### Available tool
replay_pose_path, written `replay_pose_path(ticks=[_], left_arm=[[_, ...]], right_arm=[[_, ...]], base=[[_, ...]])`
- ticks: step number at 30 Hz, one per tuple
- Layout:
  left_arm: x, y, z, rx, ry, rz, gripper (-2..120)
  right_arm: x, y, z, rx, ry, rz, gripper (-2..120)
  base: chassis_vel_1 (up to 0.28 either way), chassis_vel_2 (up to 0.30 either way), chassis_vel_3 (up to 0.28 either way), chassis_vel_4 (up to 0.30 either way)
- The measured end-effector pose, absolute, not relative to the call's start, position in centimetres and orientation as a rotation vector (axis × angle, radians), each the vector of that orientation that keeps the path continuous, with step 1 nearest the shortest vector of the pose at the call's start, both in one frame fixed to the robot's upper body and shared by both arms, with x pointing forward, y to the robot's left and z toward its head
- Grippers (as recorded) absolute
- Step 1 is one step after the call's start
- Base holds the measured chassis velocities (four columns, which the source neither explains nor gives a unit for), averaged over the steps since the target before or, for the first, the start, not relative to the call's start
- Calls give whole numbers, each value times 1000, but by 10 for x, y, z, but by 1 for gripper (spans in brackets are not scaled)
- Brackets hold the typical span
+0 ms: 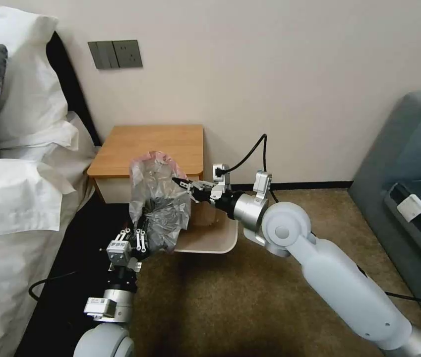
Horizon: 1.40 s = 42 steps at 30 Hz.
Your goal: Pick up the garbage bag from the table and place it over the trash can.
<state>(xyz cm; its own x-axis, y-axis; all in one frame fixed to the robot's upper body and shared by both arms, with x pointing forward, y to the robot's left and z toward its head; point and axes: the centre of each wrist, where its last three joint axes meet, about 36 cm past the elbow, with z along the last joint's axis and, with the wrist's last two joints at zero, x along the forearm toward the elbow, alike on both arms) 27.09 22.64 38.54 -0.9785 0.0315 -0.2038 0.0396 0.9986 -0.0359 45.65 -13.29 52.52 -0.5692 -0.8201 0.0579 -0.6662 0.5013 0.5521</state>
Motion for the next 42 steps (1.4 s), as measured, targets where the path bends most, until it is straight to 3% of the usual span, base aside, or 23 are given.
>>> replay_pose_path(ticks=[16,30,42], left_arm=[[267,210,405,-69,2998,-336,9],[267,212,408,-63,2991,-352,9],[266,212,408,-24,2967,-345,9]], right_arm=[[440,-214,536,1026,-2520,-657,0],[438,-233,537,958,-2454,-697,0],[459,-247,532,875,-2432,-574,43]], base=[[0,0,0,0],[0,0,0,0],[0,0,0,0]])
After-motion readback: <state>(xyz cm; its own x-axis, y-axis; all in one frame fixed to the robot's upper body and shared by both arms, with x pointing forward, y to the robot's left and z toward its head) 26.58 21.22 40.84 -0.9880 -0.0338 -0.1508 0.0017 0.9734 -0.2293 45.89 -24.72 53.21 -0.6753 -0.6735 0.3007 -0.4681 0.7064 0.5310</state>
